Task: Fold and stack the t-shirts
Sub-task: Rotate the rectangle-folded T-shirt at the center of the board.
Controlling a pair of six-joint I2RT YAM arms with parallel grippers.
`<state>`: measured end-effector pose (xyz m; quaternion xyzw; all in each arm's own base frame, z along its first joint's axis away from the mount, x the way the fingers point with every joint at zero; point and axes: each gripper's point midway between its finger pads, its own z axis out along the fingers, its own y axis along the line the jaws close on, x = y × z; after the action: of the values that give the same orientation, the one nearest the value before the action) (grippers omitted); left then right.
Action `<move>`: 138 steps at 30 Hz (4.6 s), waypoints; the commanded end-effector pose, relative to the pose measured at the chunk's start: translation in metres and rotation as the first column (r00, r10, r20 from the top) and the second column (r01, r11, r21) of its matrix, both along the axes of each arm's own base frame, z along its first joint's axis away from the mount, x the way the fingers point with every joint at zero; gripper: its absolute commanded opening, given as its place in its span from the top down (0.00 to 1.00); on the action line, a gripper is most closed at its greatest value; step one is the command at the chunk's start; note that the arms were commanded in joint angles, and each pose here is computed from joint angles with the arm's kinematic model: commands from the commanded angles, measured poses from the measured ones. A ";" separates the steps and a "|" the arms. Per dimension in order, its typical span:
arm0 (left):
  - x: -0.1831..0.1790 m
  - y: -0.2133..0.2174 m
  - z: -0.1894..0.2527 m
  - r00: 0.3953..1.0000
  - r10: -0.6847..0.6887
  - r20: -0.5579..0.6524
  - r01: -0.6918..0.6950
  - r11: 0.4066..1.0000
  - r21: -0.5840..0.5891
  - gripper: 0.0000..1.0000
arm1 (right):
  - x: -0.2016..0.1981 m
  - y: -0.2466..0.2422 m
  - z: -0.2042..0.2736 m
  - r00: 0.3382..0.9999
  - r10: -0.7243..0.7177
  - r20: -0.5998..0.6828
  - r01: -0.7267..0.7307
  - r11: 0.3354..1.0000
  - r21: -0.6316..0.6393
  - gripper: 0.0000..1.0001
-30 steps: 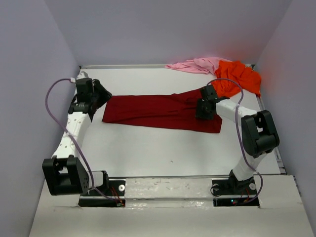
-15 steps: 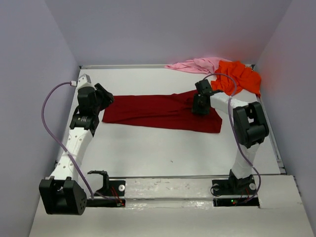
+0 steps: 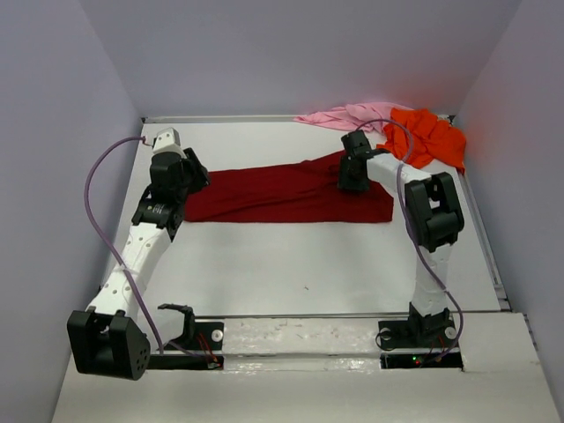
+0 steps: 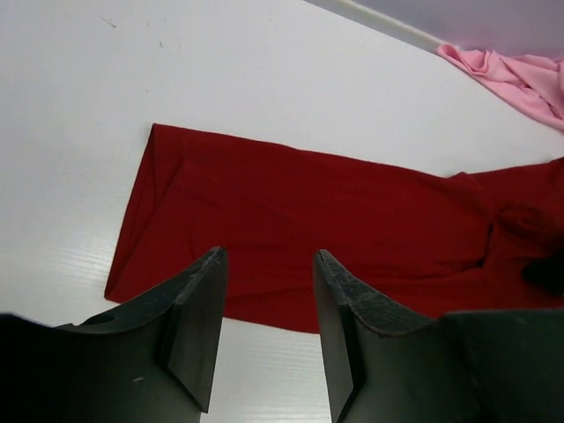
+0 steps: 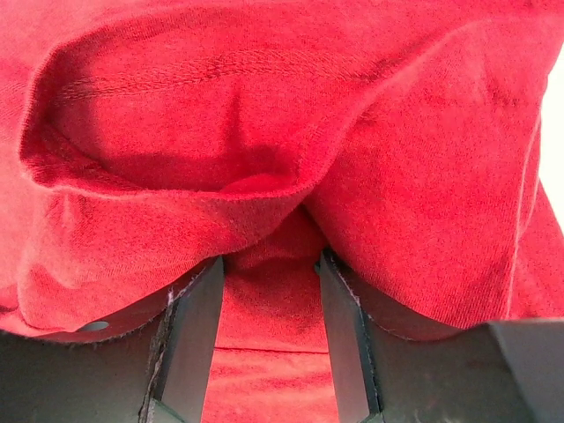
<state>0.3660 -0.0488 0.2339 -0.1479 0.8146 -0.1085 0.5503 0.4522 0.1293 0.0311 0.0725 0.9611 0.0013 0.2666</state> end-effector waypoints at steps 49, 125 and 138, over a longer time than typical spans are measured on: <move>-0.003 0.019 0.031 0.988 0.115 0.105 -0.123 0.990 0.074 0.45 | 0.007 0.358 0.101 0.580 0.652 0.488 -0.802 0.354 0.481 0.38; -0.003 0.017 0.030 0.992 0.089 0.090 -0.094 0.994 0.052 0.45 | 0.096 0.108 0.075 0.934 0.061 0.352 -0.096 0.992 0.084 0.39; -0.003 0.016 0.034 0.992 0.083 0.100 -0.088 0.995 0.049 0.45 | 0.100 0.090 0.084 0.926 0.113 0.360 -0.146 0.987 0.065 0.39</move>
<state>0.3618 -0.0295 0.2415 -0.1654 0.8049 -0.0552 0.5673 0.5392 0.2080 0.0723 0.0330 0.9207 0.0522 0.3853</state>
